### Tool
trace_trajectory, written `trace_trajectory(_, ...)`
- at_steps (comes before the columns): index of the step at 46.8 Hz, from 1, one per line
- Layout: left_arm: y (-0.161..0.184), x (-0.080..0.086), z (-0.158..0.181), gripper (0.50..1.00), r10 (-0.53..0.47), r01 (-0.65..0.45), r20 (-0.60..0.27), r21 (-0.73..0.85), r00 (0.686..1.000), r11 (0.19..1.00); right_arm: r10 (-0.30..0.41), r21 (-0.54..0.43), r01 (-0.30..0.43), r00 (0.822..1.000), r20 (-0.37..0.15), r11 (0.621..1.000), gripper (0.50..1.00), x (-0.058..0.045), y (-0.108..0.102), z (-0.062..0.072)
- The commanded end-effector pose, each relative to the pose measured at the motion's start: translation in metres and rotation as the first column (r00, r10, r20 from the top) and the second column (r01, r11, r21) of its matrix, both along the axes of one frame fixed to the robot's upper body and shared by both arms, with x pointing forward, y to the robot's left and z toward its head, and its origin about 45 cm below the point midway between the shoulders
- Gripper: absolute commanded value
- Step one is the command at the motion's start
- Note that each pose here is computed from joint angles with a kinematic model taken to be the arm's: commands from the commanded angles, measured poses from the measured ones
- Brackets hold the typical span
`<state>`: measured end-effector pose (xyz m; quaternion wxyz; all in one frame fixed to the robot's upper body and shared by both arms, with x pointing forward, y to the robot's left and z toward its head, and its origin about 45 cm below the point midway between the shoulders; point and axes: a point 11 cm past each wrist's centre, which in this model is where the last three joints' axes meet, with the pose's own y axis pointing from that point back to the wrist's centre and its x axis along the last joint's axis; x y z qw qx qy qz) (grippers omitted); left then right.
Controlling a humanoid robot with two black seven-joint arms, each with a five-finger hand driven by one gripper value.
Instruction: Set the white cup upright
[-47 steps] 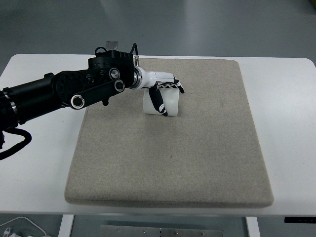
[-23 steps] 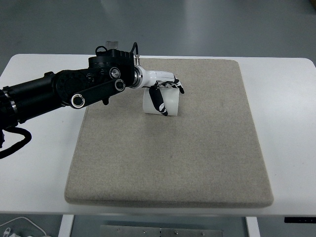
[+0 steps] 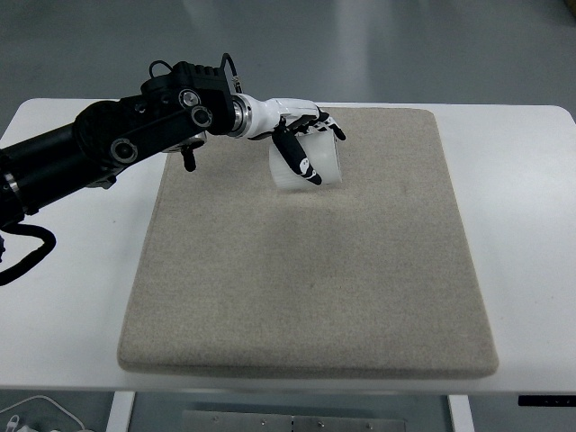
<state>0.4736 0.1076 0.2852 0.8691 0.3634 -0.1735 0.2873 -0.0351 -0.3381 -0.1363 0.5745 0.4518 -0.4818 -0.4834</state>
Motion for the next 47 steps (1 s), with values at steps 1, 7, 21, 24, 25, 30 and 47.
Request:
trace_trajectory(1,0.005,0.002,0.004,0.500,0.026,-0.029,-0.046,-0.081,0.999,0.996,0.000,0.000,0.000,1.000,0.000,1.000,0.930,0.000,0.000,0.000)
trace_trajectory(7,0.009,0.007,0.017,0.500,0.048,-0.063,-0.078,-0.210,0.996,0.976,0.000,0.000,0.000,1.000,0.000,1.000,0.930,0.000,0.000,0.000)
trace_trajectory(21,0.032,0.013,0.018,0.500,0.101,-0.153,-0.137,-0.459,0.985,0.875,0.000,0.000,0.000,1.000,0.000,1.000,0.930,0.000,0.000,0.000)
trace_trajectory(24,0.036,0.014,0.021,0.500,0.108,-0.161,-0.133,-0.503,0.985,0.849,0.000,-0.001,0.000,1.000,0.000,1.000,0.930,0.000,0.000,0.000)
trace_trajectory(25,0.037,0.014,0.021,0.500,0.110,-0.163,-0.133,-0.515,0.985,0.841,0.000,0.000,0.000,1.000,-0.001,1.000,0.930,0.000,0.000,0.000)
trace_trajectory(30,0.041,0.013,0.021,0.500,0.113,-0.164,-0.122,-0.588,0.986,0.792,0.000,-0.001,0.000,1.000,0.000,1.000,0.930,0.000,0.000,0.000)
trace_trajectory(47,0.059,0.004,0.002,0.500,0.137,-0.199,-0.145,-0.761,0.980,0.618,0.000,0.000,0.000,1.000,0.000,1.000,0.930,0.000,0.000,0.000)
